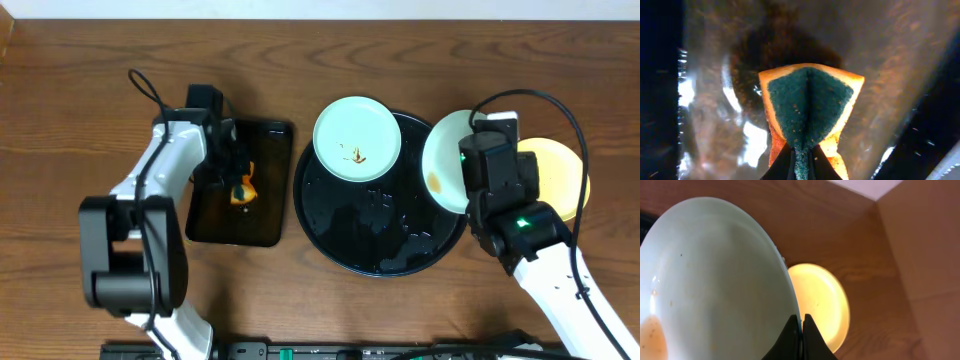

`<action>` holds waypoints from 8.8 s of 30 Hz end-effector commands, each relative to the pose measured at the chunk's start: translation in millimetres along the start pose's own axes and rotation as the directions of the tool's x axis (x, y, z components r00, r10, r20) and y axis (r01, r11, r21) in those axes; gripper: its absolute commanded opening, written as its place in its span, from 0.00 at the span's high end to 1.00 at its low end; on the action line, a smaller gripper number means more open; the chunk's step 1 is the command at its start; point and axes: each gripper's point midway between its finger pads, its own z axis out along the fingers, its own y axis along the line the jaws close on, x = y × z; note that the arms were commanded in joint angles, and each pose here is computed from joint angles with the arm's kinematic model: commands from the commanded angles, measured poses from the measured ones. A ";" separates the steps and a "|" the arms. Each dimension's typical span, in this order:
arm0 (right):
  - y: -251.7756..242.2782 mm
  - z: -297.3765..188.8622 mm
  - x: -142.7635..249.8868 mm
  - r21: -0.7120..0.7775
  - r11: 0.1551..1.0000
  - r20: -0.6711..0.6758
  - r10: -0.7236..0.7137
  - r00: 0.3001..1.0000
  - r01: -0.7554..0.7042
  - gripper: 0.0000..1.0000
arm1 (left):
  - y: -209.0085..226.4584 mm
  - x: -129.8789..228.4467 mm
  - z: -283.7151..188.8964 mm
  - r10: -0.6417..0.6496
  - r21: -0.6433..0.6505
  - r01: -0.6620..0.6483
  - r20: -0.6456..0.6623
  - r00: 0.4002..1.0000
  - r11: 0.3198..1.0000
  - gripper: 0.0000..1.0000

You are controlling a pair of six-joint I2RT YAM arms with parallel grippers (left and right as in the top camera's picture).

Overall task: Clean dirty plates on tray and stack at the side
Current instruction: 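Lift the pale-green plate and stack it on the yellow plate, then move the right gripper to grip the remaining pale-green plate rim, then lift the sponge from the black tray with the left gripper, then scrub the pale-green plate with the sponge in the left gripper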

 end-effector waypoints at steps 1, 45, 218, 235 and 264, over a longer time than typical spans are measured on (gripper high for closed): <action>-6.5 -12.2 -19.0 0.028 0.984 0.060 -0.179 0.982 0.178 0.99 | 3.8 -0.5 -11.2 -0.016 -0.019 0.017 0.031 0.999 1.000 0.92; -147.3 66.4 101.4 0.360 0.702 -0.177 0.699 0.693 -0.615 0.99 | 4.6 2.0 -9.3 -0.021 -0.022 0.021 0.018 1.000 1.000 0.92; 161.9 41.0 77.0 -0.496 0.813 -0.602 -0.067 0.796 -0.306 0.99 | -30.2 -42.5 -210.8 0.144 -0.071 -0.144 0.784 0.604 0.987 0.92; 162.9 40.1 77.1 -0.499 0.812 -0.601 -0.071 0.796 -0.304 0.99 | -13.0 -14.9 -118.5 0.061 -0.047 -0.043 0.507 0.860 0.998 0.92; 178.2 25.9 103.6 -0.523 0.760 -0.673 -0.091 0.734 -0.386 0.99 | -151.5 36.8 -85.8 0.165 0.528 -0.246 0.196 0.967 0.813 0.92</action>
